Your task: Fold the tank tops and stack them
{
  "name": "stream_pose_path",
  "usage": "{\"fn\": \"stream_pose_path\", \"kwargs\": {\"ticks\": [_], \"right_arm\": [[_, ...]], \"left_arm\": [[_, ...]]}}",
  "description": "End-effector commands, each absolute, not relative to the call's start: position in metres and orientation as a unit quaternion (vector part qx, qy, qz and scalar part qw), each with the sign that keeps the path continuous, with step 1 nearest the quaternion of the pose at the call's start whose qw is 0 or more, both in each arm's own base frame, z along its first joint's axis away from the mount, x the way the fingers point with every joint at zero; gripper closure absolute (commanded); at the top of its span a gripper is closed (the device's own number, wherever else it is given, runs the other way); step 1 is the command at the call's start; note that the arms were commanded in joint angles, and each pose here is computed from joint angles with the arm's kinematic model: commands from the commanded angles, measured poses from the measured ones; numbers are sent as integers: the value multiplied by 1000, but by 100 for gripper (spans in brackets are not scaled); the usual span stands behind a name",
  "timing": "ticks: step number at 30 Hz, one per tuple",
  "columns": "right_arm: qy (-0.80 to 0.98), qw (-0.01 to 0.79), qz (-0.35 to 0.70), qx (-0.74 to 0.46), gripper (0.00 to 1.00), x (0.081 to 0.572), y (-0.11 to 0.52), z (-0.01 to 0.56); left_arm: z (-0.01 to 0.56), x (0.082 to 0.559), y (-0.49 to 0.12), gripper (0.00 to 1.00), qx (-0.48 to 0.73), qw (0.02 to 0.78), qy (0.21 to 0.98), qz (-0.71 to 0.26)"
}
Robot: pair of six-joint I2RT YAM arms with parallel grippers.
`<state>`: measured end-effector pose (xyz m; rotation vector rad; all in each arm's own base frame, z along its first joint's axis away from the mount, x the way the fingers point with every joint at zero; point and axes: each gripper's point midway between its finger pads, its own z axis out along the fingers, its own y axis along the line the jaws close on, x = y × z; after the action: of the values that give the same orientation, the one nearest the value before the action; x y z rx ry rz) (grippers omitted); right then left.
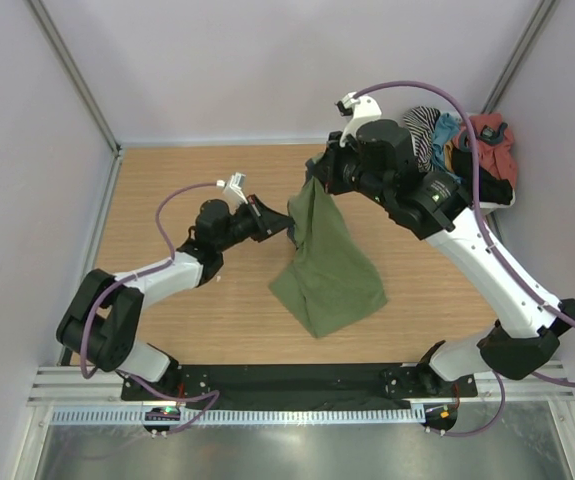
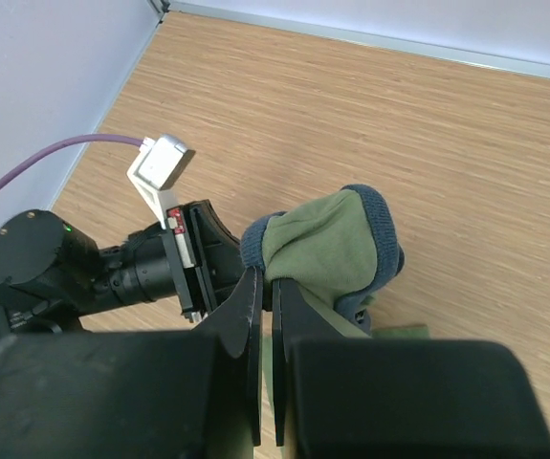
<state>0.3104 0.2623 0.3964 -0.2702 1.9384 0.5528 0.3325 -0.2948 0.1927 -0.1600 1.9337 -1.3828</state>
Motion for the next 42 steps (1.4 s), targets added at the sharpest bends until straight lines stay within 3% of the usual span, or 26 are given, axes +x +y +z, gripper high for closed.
{"fn": "stream_pose_path", "kwargs": {"ticks": [1,11,14,17,21,27,31,34,35,37,42], "right_arm": [[786,563,240,-92,99,308,251,422],[778,617,120,-18,99,361,215,429],[765,630,133,-36,99,363,221,469],[693,671,254,-69,99,316,228,551],[601,722,334,-81,99,252,199,610],[572,721,376,-104,99,213,187,608],[640,713,284,-41,99,258,176,571],[694,692,197,14,99,300,169,530],[705,691,153,46,99,313,156,520],[737,665,101,60,99,348,149,487],[803,585,72,84,99,414,139,405]], "left_arm": [[265,336,-292,100,-13,427,698,-574],[407,335,-175,100,-109,637,666,-371],[438,325,-173,100,-67,643,680,-347],[534,278,-168,100,-11,682,621,-386],[595,213,-147,100,26,716,567,-407],[622,163,-132,100,49,732,527,-429],[613,200,-147,100,33,714,555,-425],[593,253,-180,100,36,673,600,-430],[568,292,-200,100,30,647,634,-422],[550,324,-216,100,23,625,655,-423],[465,441,-251,100,-28,573,703,-421]]}}
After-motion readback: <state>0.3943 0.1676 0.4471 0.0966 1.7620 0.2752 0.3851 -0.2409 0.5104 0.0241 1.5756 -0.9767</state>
